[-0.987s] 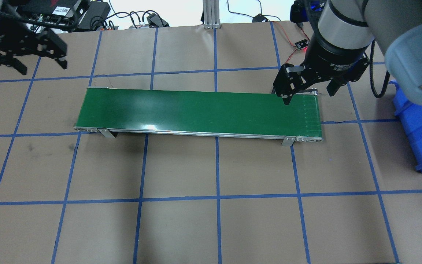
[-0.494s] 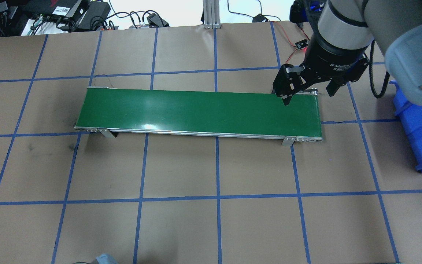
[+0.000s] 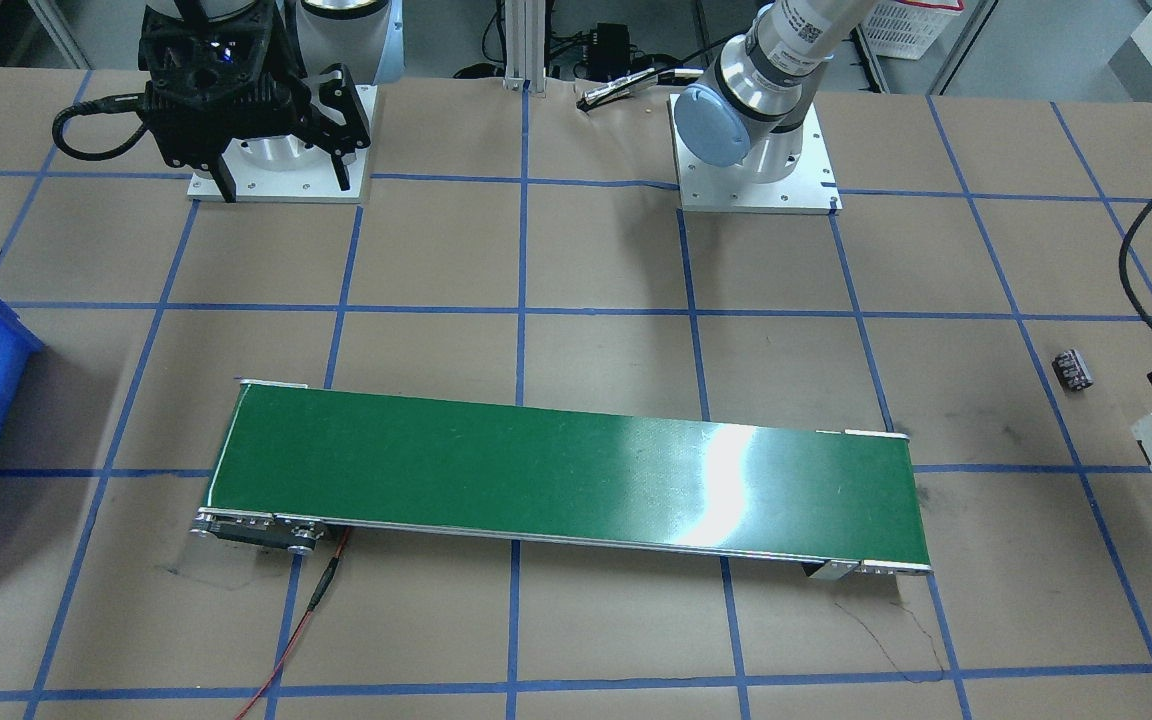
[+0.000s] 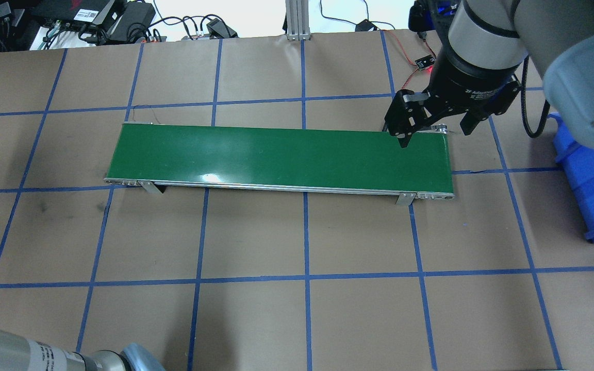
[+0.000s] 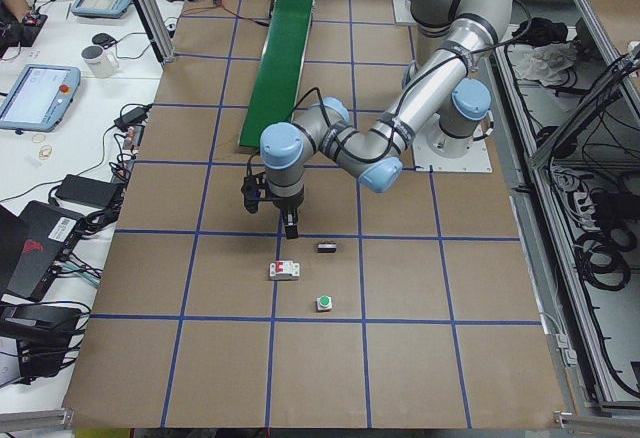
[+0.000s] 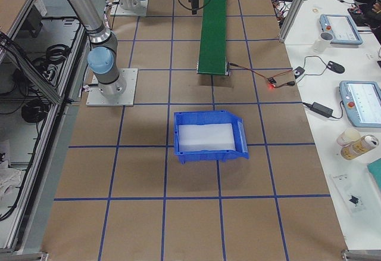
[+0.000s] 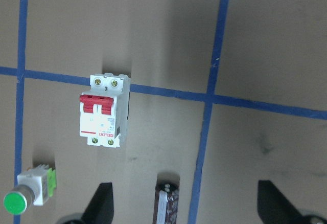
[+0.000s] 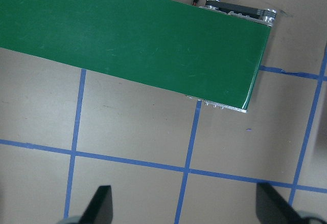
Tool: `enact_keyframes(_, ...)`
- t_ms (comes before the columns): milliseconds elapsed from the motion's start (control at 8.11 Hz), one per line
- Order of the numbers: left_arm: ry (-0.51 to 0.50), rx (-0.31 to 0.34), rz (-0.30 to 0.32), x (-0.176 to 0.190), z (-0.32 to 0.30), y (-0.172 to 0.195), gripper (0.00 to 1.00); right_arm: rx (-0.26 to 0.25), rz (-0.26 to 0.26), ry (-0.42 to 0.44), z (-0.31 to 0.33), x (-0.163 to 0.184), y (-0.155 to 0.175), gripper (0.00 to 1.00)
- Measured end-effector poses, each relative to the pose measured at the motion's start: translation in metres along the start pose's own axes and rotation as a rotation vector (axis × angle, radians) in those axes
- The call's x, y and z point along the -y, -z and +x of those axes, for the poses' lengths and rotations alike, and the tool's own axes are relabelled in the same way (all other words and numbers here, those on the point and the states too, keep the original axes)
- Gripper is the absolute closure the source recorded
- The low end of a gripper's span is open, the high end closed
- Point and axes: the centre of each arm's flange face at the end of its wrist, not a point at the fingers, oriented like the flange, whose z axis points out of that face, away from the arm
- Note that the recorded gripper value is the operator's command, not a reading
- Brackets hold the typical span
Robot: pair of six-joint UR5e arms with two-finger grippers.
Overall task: Move capacitor from left to right
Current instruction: 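Lower the left gripper and close it on the black capacitor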
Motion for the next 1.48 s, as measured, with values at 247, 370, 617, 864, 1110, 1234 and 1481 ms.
enact_keyframes(247,0.012,0.007,0.016,-0.01,-0.008,-0.063,0.0,0.0,0.0,0.0,0.0,0.0,0.0,0.0)
enact_keyframes(370,0.015,-0.012,0.004,-0.019,-0.008,-0.086,0.0,0.0,0.0,0.0,0.0,0.0,0.0,0.0)
enact_keyframes(617,-0.014,-0.04,-0.014,-0.028,-0.008,-0.107,0.0,0.0,0.001,0.0,0.0,0.0,0.001,0.0)
enact_keyframes(864,-0.02,-0.055,-0.037,-0.037,-0.018,-0.122,0.0,0.0,0.001,0.0,0.0,0.0,0.001,0.0)
enact_keyframes(1110,-0.007,-0.076,-0.065,-0.049,-0.029,-0.14,0.0,0.0,0.001,0.001,0.0,0.0,0.0,0.0)
enact_keyframes(1234,-0.025,-0.085,-0.073,-0.054,-0.029,-0.145,0.05,0.0,0.001,0.002,0.0,0.0,0.001,0.0)
enact_keyframes(1481,-0.073,-0.089,-0.085,-0.058,-0.027,-0.149,0.32,0.0,0.001,0.003,-0.001,-0.001,0.001,0.0)
